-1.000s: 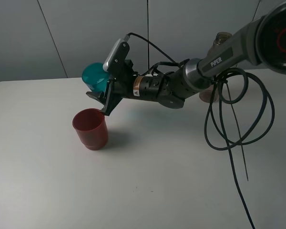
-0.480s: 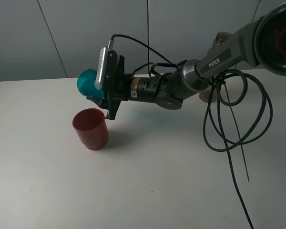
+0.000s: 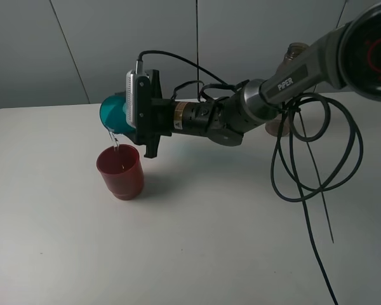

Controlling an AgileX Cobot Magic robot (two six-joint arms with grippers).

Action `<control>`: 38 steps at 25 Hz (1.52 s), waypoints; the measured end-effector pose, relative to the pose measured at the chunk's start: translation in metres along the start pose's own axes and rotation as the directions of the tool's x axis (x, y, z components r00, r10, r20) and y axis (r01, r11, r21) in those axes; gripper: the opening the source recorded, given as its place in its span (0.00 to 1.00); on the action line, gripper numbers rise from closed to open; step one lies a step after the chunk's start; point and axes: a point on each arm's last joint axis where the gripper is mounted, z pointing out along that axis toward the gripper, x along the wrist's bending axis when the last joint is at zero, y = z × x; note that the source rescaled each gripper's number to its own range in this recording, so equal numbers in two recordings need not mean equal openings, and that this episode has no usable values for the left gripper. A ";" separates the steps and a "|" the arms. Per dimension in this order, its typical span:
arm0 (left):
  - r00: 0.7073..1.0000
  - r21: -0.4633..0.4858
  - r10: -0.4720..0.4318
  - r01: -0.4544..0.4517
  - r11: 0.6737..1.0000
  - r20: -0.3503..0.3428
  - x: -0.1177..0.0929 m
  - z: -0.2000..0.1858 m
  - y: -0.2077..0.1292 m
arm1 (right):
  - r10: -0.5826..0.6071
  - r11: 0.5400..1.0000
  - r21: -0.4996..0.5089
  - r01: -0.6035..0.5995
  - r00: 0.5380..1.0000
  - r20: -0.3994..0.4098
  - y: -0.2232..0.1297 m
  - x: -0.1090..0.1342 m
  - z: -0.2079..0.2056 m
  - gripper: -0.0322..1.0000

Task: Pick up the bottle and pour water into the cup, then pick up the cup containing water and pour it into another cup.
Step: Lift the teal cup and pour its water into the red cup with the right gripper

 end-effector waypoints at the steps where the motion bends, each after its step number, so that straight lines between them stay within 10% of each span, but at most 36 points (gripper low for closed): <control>1: 1.000 0.000 0.000 0.000 1.000 0.000 0.000 0.000 0.000 | -0.014 1.000 -0.005 0.014 1.000 0.000 0.000 0.000 0.000 0.09; 38: 1.000 0.000 0.002 -0.002 1.000 0.000 0.000 0.000 0.000 | -0.536 0.840 -0.046 0.540 0.840 0.083 0.008 -0.005 -0.001 0.09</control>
